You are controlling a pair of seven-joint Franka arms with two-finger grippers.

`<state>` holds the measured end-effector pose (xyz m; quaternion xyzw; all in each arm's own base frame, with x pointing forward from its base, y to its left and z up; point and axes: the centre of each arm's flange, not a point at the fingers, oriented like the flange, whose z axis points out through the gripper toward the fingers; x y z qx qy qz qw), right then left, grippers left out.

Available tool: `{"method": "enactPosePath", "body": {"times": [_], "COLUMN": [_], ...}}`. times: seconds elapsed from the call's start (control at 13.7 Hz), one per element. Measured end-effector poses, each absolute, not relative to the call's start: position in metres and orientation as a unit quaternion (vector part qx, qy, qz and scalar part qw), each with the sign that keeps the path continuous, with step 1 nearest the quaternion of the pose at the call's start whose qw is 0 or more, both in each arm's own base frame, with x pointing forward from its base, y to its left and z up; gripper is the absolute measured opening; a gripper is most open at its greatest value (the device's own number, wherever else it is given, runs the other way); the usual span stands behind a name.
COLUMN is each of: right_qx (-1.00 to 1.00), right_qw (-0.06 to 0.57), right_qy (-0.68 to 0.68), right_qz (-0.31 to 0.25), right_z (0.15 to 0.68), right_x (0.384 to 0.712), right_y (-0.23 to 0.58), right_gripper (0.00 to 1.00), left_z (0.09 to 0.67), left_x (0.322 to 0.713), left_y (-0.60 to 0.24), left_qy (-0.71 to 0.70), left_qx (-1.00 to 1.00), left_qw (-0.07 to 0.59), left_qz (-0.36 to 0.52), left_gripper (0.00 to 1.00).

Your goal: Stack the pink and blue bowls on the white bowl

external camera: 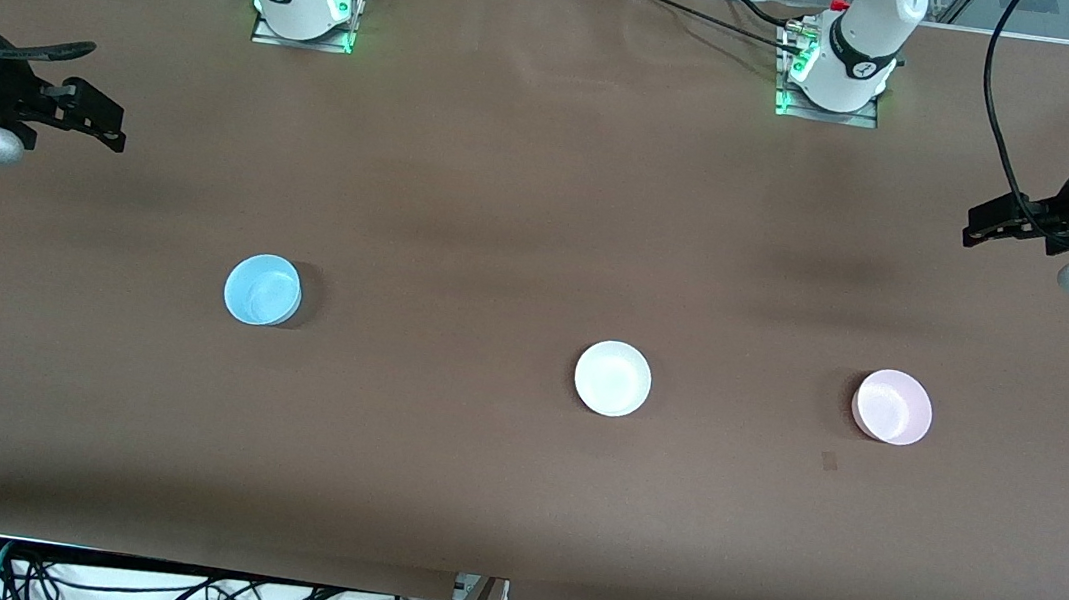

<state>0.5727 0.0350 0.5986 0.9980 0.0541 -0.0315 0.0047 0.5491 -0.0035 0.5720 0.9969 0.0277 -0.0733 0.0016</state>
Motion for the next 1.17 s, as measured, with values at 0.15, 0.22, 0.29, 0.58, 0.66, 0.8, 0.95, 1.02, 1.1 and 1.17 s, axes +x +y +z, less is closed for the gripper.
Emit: {"method": "enactPosePath", "body": {"times": [0.15, 0.22, 0.29, 0.58, 0.66, 0.8, 0.95, 1.02, 1.1, 1.17], "right_qx": [0.998, 0.998, 0.998, 0.998, 0.998, 0.998, 0.998, 0.998, 0.998, 0.998], "right_qw": [0.005, 0.005, 0.005, 0.005, 0.005, 0.005, 0.005, 0.005, 0.005, 0.005], "right_qy": [0.055, 0.055, 0.055, 0.056, 0.056, 0.056, 0.056, 0.056, 0.056, 0.057], "right_qz": [-0.032, -0.033, -0.033, -0.034, -0.034, -0.034, -0.034, -0.035, -0.035, -0.035], "right_z": [0.598, 0.597, 0.597, 0.595, 0.595, 0.595, 0.595, 0.594, 0.594, 0.594], "right_x": [0.573, 0.573, 0.573, 0.574, 0.574, 0.574, 0.575, 0.575, 0.575, 0.575], "right_y": [0.036, 0.036, 0.037, 0.037, 0.037, 0.037, 0.037, 0.037, 0.037, 0.038], "right_gripper": [1.00, 1.00, 1.00, 1.00, 1.00, 1.00, 1.00, 1.00, 1.00, 1.00], "left_z": [0.566, 0.559, 0.549, 0.479, 0.456, 0.409, 0.369, 0.353, 0.340, 0.328], "left_x": [0.551, 0.554, 0.560, 0.596, 0.607, 0.624, 0.636, 0.638, 0.639, 0.638], "left_y": [0.003, 0.011, 0.021, 0.057, 0.062, 0.074, 0.086, 0.089, 0.089, 0.086], "left_qy": [0.033, 0.040, 0.048, 0.040, 0.033, 0.007, -0.048, -0.079, -0.102, -0.116], "left_qx": [0.996, 0.996, 0.995, 0.994, 0.994, 0.995, 0.994, 0.992, 0.989, 0.988], "left_qw": [0.002, 0.002, 0.003, -0.013, -0.011, -0.004, 0.006, 0.012, 0.016, 0.018], "left_qz": [-0.080, -0.086, -0.089, -0.098, -0.099, -0.098, -0.095, -0.099, -0.102, -0.100], "left_gripper": [1.00, 1.00, 1.00, 1.00, 1.00, 1.00, 1.00, 1.00, 1.00, 1.00]}}
